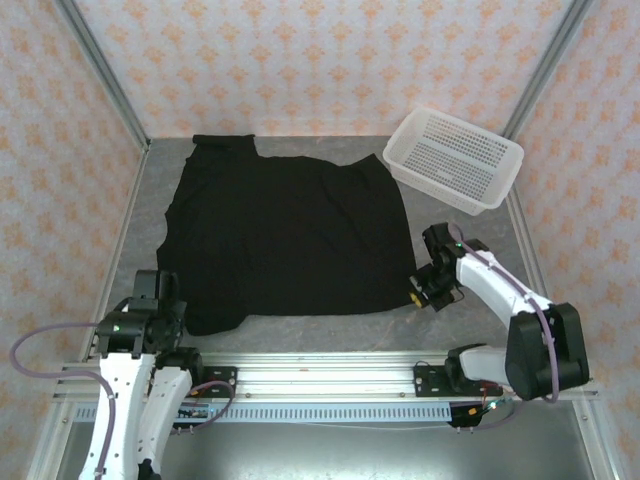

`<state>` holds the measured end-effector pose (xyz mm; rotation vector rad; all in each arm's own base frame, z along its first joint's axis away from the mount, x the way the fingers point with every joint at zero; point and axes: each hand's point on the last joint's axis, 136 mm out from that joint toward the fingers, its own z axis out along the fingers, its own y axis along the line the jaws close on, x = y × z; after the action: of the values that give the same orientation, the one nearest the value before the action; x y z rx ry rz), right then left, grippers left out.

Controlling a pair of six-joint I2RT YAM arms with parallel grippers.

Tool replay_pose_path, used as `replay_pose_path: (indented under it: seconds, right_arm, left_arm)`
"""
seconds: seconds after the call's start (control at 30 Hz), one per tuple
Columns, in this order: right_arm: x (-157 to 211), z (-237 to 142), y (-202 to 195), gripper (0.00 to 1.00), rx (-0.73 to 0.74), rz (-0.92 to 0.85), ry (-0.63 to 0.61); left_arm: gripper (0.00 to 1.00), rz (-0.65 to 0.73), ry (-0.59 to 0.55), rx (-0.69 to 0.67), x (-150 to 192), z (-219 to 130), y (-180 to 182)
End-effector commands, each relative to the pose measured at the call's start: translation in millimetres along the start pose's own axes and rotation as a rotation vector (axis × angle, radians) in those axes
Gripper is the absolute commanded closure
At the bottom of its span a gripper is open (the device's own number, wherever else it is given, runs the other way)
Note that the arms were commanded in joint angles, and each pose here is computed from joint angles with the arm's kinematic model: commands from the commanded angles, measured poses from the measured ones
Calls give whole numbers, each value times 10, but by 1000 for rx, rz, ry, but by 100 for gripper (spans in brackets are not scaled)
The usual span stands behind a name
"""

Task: Fold and stack the t-shirts

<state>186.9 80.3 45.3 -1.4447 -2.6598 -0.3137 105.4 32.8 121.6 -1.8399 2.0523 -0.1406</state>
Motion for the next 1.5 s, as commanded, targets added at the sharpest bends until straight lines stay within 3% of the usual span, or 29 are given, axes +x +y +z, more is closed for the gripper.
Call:
replay_pose_path:
  seconds: [0.0,0.27,0.63,0.93,1.47]
  right_arm:
    - [-7,-7,53,100,14,2,6]
    - [-211,-258,432,100,-41,-21,-84]
    - [-535,-428,1041,100,-104,-9,-168]
    - [-819,-436,1465,100,-121,-4,-227]
    - [-1106,-218,1789,100,-92,-6,-264]
  left_arm:
    - [100,37,-21,80,-53,90,-343]
    - [100,228,-72,150,-267,-28,-1213]
    - [100,280,-135,210,-461,-53,-1911]
    - [100,325,-217,136,-678,72,-2225]
    - [100,335,-250,51,-923,423,-2321]
